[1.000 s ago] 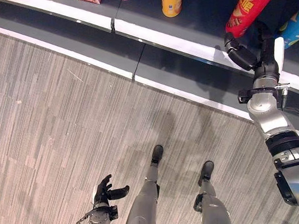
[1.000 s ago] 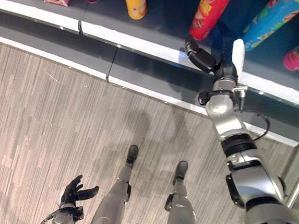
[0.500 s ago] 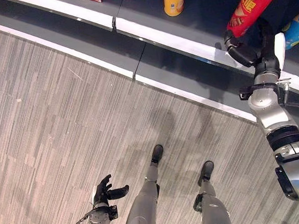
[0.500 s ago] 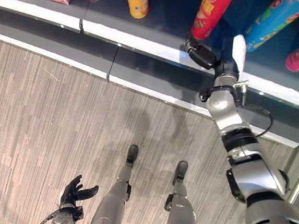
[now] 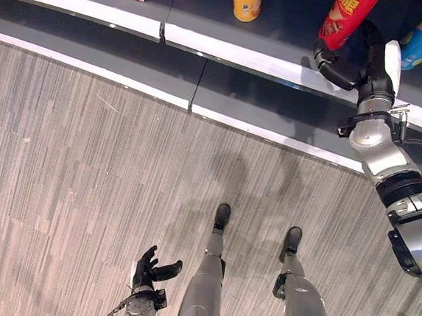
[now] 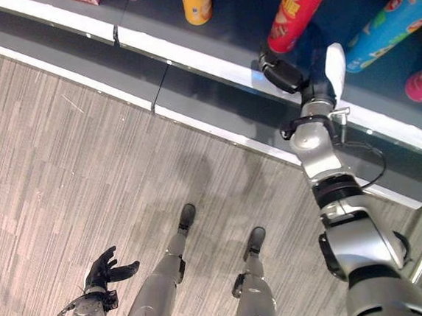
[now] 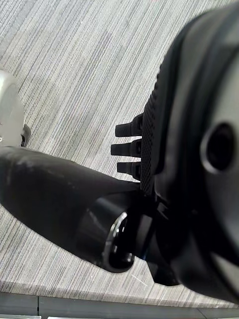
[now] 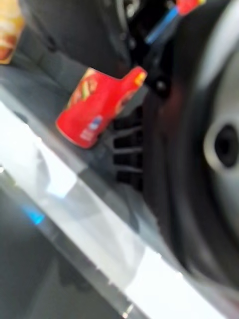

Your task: Put the goods on the table back onto the shelves and tidy them up.

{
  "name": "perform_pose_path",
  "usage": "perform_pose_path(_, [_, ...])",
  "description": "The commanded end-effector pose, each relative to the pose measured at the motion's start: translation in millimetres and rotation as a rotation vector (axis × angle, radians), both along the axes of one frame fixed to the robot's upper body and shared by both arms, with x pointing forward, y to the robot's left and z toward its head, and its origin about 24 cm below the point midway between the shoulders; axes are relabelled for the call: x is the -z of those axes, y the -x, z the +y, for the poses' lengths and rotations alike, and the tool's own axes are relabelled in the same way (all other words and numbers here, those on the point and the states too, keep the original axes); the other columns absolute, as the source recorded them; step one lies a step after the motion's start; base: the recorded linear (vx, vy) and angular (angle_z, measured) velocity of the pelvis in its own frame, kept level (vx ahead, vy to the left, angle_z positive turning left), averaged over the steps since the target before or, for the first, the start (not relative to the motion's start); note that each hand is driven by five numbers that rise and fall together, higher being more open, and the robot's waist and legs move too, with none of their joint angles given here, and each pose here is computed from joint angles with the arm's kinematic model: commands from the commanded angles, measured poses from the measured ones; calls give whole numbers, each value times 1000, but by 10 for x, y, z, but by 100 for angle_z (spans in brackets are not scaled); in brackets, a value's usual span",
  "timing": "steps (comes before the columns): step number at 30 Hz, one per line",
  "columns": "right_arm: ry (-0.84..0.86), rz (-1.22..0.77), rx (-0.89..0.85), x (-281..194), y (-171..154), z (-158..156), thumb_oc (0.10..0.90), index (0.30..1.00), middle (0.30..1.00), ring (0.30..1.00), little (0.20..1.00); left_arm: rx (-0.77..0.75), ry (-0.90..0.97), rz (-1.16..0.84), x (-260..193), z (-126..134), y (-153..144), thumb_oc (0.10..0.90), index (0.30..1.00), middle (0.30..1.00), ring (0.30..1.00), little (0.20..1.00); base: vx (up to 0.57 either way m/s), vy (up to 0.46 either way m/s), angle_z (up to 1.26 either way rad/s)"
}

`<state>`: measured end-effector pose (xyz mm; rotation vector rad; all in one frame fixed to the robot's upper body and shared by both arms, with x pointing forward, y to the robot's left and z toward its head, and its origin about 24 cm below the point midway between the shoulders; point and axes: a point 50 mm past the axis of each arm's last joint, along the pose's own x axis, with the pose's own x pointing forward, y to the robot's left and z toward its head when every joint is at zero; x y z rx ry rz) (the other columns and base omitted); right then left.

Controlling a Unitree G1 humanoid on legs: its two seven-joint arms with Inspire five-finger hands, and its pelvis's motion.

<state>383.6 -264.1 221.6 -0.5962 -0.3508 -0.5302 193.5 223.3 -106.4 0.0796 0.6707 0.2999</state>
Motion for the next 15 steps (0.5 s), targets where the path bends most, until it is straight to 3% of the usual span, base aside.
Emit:
perform_pose_path(1, [99, -166, -6, -559, 57, -29, 800, 900, 900, 900, 900, -17, -65, 61, 75, 237, 297, 800, 900, 900, 900, 900, 0, 0, 0])
perform_pose_path(15, [148, -142, -62, -523, 12, 141, 800, 900, 900, 900, 900, -22, -70, 63, 74, 256, 293, 800, 900, 900, 900, 900, 0, 0, 0])
